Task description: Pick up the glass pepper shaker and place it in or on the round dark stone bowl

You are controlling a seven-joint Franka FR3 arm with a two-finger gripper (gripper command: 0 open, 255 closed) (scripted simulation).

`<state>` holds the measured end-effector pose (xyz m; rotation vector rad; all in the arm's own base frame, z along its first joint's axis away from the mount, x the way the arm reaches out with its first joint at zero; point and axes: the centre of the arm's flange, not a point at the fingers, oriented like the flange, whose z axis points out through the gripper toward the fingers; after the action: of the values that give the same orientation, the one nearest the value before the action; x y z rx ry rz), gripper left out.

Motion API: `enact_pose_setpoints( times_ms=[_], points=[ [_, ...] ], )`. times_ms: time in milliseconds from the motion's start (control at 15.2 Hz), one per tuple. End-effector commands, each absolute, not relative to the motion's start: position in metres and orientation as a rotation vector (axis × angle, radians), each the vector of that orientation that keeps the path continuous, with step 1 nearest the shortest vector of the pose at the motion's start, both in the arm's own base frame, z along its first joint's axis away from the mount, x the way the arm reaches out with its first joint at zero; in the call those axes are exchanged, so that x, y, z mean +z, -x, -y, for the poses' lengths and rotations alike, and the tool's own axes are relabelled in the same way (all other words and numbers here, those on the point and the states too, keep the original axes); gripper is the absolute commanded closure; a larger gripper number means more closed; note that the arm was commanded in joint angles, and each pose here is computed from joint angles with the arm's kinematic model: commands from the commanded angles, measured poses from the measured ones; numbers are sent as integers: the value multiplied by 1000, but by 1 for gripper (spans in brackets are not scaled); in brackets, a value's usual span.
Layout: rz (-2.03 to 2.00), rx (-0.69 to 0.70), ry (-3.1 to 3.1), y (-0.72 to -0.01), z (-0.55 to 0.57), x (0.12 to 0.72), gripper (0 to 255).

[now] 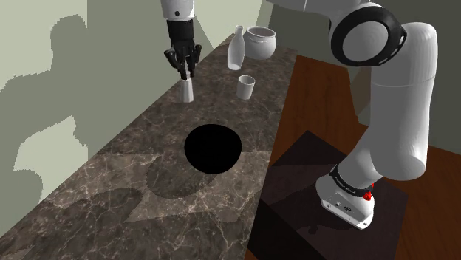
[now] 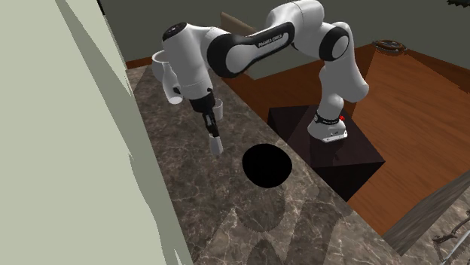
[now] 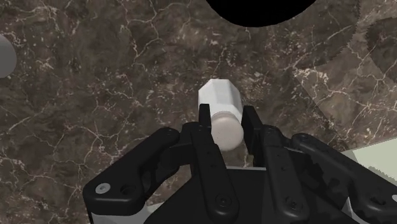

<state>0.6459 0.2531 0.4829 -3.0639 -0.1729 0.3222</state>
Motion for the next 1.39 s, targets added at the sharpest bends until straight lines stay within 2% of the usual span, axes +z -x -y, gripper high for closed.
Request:
enact_pose_setpoints(
  times_ms=[0,1122,1320],
  points=[
    [173,323,3064,-646,-253,493,255],
    [173,323,3064,-445,-296,541,255],
    [173,323,3064,-439,-298,532,255]
  ],
)
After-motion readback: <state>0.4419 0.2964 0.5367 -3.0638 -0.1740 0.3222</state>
